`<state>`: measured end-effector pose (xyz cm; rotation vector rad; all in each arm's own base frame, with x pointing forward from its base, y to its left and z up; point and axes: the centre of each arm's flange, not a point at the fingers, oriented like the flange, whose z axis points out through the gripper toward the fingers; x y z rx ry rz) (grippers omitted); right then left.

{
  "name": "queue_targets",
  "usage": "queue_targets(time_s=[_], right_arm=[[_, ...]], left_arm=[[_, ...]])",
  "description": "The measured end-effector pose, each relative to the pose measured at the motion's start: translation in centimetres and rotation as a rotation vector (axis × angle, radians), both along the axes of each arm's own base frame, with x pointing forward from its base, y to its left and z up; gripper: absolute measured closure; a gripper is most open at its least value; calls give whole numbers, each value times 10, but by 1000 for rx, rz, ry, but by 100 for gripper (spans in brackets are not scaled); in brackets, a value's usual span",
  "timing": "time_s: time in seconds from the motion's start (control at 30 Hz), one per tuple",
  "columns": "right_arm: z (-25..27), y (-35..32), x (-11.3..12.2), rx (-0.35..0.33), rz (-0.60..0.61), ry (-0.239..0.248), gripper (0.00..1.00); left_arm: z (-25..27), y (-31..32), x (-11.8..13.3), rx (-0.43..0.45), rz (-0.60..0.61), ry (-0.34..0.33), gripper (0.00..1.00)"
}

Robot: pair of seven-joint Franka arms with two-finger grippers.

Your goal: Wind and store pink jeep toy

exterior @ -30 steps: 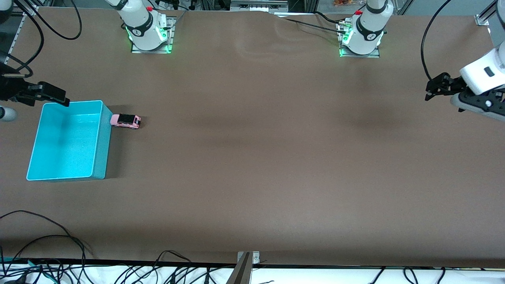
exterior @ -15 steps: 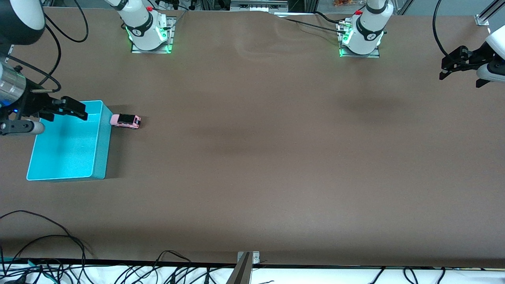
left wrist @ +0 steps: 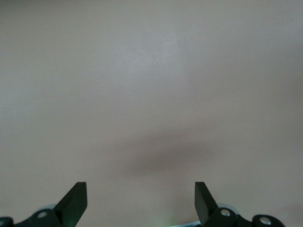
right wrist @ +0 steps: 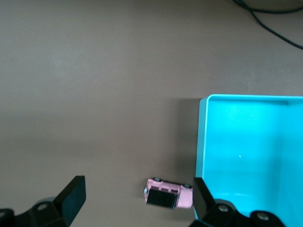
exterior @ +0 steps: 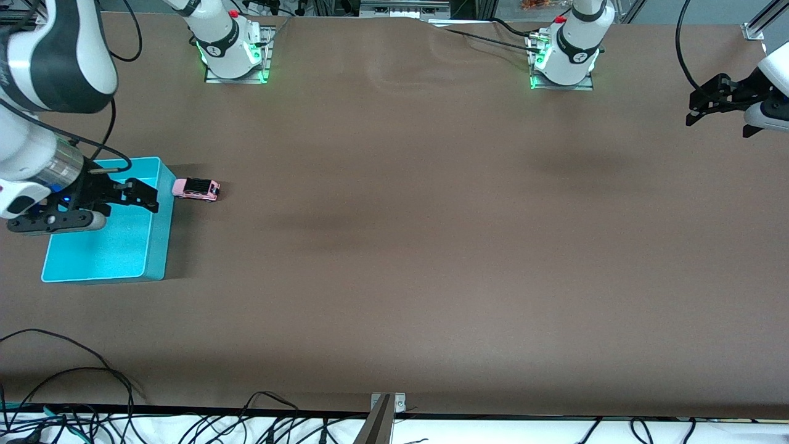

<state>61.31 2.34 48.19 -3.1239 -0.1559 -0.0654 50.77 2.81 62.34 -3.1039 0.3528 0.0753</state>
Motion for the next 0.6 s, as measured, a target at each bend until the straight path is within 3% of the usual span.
queue_targets(time_s=[0.2,0.6], right_arm=[[-42,-4,-16,-2,57,37,0],[-106,-7,-43,-5,208,49,0]], left_arm=[[5,5,0,0,10,-10,0],[27,-40,-3,10,-46,-17,0]])
